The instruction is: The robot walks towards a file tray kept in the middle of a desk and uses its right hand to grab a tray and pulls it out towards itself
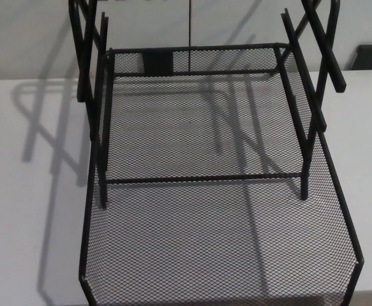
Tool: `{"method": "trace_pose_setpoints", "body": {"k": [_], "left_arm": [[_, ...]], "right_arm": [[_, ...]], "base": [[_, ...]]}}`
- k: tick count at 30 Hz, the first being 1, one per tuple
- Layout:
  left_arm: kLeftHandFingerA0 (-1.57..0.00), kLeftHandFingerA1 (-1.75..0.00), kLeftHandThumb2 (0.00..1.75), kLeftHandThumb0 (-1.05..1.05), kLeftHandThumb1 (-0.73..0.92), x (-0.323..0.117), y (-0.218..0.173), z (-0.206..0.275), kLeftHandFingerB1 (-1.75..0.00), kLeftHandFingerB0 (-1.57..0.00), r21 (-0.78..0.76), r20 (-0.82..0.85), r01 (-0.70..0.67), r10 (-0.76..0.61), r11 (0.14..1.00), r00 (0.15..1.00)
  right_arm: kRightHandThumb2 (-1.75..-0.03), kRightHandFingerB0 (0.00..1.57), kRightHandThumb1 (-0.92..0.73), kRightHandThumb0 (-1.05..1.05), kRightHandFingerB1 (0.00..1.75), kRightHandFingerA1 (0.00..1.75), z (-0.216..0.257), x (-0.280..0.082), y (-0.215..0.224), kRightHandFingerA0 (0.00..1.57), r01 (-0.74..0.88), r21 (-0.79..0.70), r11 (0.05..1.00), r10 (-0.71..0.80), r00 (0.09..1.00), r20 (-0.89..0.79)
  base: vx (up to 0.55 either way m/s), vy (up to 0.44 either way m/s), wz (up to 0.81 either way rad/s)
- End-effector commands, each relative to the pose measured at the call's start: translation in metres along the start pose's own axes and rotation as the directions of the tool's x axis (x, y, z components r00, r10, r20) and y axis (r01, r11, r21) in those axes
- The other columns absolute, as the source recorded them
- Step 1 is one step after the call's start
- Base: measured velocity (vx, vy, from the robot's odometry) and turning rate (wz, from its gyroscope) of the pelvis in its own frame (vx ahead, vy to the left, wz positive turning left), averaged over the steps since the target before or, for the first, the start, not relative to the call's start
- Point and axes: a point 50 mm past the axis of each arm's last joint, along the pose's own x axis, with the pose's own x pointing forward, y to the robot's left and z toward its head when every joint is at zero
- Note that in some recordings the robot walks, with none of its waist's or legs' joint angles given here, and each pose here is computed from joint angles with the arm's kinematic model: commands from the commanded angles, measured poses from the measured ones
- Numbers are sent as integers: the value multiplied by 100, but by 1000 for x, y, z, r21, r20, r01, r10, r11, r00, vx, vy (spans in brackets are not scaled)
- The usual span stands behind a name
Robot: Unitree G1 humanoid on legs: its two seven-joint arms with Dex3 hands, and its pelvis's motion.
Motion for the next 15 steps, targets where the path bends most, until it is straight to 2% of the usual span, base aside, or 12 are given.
{"method": "trace_pose_setpoints", "body": {"k": [1,2,10,11,12,13,14,15], "left_arm": [[-22,-55,62,-23,76,0,10,4,-44,-17,9,34,-35,35,999,999],[-21,-56,71,-29,73,0,9,3,-46,-15,22,31,-39,38,999,999],[-18,-55,72,-30,73,1,10,5,-46,-15,32,36,-29,28,999,999],[-17,-54,71,-30,73,1,10,5,-45,-15,30,36,-29,28,999,999],[-17,-53,70,-29,73,1,11,5,-45,-15,25,36,-30,29,999,999],[-17,-53,70,-29,73,1,11,6,-45,-15,23,36,-31,30,999,999],[-17,-53,71,-29,73,1,12,7,-45,-16,29,39,-28,27,999,999],[-16,-52,70,-29,73,1,13,8,-45,-16,30,40,-29,28,999,999]], "right_arm": [[-90,32,-49,-65,53,59,3,0,-3,43,23,9,1000,-23,999,22],[-91,33,-49,-65,53,61,3,0,-2,45,27,5,1000,-27,1000,12],[-91,39,-50,-63,56,61,10,1,-6,45,39,-11,999,-38,998,45],[-59,47,-65,-64,46,56,12,1,-6,55,43,-10,999,-42,998,53],[-93,30,-50,-63,52,65,16,2,-7,50,50,-5,999,-50,997,66],[-93,30,-50,-63,52,65,18,2,-7,50,54,1,999,-54,996,72],[-60,38,-60,-66,46,60,25,3,-9,52,68,9,998,-69,994,89],[-59,38,-61,-64,46,59,32,4,-11,50,80,12,997,-80,992,99]], "base": [[0,0,0],[0,0,0],[0,0,0],[0,0,0],[0,0,0],[0,0,0],[0,0,0],[0,0,0]]}}
